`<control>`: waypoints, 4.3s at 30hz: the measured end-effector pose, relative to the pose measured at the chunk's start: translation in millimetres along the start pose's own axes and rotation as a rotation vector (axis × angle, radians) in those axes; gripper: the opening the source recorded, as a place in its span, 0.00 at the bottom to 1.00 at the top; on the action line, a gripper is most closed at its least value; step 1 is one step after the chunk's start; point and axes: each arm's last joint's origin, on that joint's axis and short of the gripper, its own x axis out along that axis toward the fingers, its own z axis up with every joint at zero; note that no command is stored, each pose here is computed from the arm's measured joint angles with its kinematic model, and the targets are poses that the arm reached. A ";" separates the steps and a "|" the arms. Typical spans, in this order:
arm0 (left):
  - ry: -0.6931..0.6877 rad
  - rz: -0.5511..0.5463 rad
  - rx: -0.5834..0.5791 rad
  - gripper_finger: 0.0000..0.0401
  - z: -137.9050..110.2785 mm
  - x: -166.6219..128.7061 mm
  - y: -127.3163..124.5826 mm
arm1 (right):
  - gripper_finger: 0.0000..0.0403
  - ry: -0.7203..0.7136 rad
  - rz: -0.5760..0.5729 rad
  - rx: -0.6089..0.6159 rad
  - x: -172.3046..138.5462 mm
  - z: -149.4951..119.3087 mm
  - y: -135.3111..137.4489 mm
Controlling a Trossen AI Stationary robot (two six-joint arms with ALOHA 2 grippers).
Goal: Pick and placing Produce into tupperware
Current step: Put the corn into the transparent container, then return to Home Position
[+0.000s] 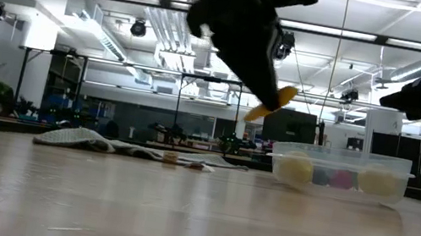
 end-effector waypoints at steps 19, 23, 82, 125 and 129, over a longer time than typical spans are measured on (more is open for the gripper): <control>-0.401 0.129 0.074 0.00 17.4 5.8 80.8 | 0.02 0.000 0.000 -0.004 0.0 0.0 0.0; -0.436 0.131 0.063 0.00 12.9 15.8 90.1 | 0.02 0.001 0.000 -0.004 0.1 -0.1 0.0; -0.508 0.067 -0.051 0.36 3.6 43.5 99.2 | 0.02 0.003 0.000 0.004 0.2 -0.3 0.0; -1.031 0.396 -0.183 0.00 -239.8 -179.6 22.6 | 0.02 -0.133 -0.005 0.009 -0.8 13.0 0.1; -1.032 0.360 -0.200 0.00 -248.2 -184.2 31.0 | 0.02 -0.132 -0.005 0.012 -0.8 12.9 0.1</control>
